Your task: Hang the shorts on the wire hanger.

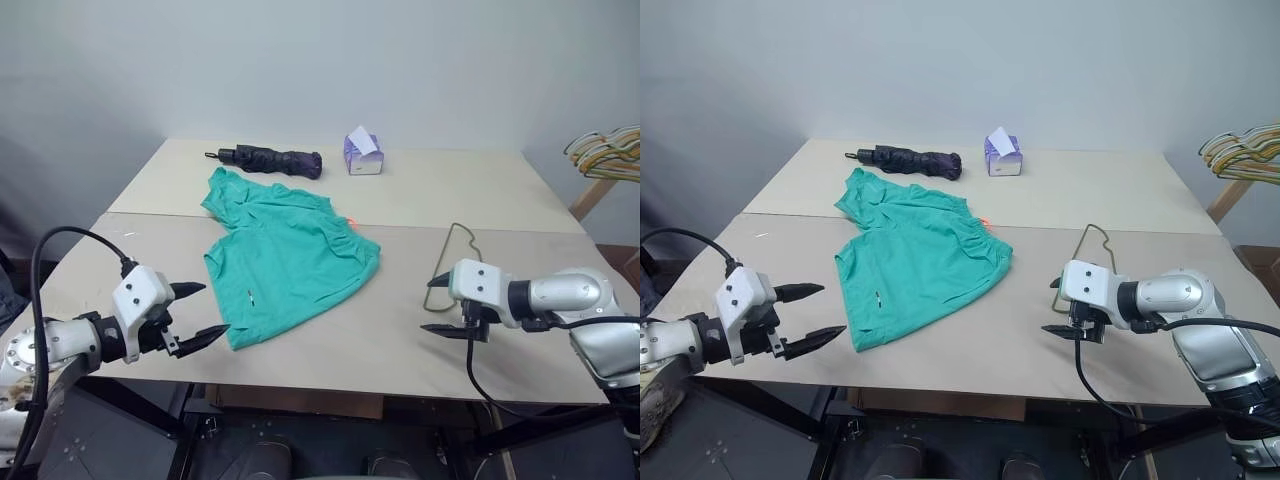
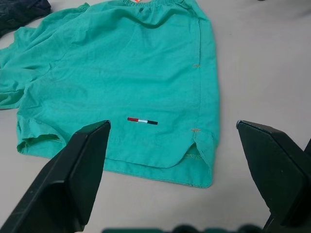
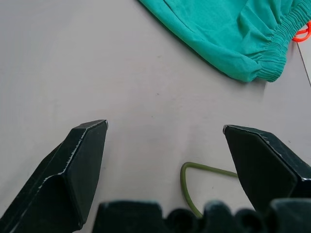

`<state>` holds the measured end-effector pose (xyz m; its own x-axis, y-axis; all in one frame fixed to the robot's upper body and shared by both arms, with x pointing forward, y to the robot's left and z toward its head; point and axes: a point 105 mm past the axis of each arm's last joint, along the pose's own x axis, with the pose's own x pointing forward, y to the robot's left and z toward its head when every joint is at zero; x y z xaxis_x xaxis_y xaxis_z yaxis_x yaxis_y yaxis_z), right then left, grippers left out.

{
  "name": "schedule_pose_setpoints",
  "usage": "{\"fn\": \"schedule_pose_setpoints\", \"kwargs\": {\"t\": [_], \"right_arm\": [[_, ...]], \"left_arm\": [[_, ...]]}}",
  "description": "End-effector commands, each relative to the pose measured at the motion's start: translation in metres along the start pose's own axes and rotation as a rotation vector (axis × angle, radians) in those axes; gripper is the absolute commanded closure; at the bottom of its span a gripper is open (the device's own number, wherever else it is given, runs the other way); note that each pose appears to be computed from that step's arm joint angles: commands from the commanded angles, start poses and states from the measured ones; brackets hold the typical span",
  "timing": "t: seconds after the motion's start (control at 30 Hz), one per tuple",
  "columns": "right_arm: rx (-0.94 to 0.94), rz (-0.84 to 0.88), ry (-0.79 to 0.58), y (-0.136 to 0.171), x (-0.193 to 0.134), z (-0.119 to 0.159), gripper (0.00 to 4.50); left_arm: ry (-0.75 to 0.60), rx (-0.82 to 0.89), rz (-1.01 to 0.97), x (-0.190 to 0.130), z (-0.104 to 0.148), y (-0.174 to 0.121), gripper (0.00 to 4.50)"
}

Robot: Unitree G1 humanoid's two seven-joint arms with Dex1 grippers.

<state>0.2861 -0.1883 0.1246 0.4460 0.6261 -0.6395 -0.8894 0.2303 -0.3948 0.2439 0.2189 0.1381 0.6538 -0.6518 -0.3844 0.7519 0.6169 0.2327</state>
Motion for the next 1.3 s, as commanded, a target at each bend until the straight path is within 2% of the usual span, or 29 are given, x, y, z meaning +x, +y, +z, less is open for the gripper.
{"fn": "schedule_pose_setpoints", "kwargs": {"t": [0.03, 0.17, 0.77, 0.9, 1.03, 1.17, 1.3], "right_arm": [[-0.050, -0.021, -0.020, -0.007, -0.003, 0.009, 0.04], [-0.052, -0.023, -0.022, -0.007, -0.002, 0.009, 0.04], [-0.061, -0.042, -0.028, -0.012, -0.001, 0.013, 0.04], [-0.047, -0.046, -0.029, -0.005, -0.002, 0.013, 0.04], [-0.025, -0.067, -0.039, 0.000, 0.000, 0.016, 0.04], [-0.011, -0.075, -0.050, 0.006, 0.002, 0.020, 0.04], [-0.001, -0.092, -0.050, 0.008, 0.002, 0.021, 0.04]], "left_arm": [[-0.029, 0.031, 0.007, -0.002, 0.012, 0.001, 0.00], [-0.047, 0.033, 0.076, 0.001, 0.016, 0.009, 0.00], [0.001, 0.040, -0.012, 0.013, 0.006, 0.000, 0.00], [0.041, 0.018, -0.090, 0.026, -0.014, -0.013, 0.00], [0.110, 0.067, -0.081, 0.038, -0.034, -0.009, 0.00], [0.141, 0.062, -0.087, 0.052, -0.044, -0.001, 0.00], [0.122, 0.037, -0.149, 0.066, -0.046, -0.005, 0.00]]}}
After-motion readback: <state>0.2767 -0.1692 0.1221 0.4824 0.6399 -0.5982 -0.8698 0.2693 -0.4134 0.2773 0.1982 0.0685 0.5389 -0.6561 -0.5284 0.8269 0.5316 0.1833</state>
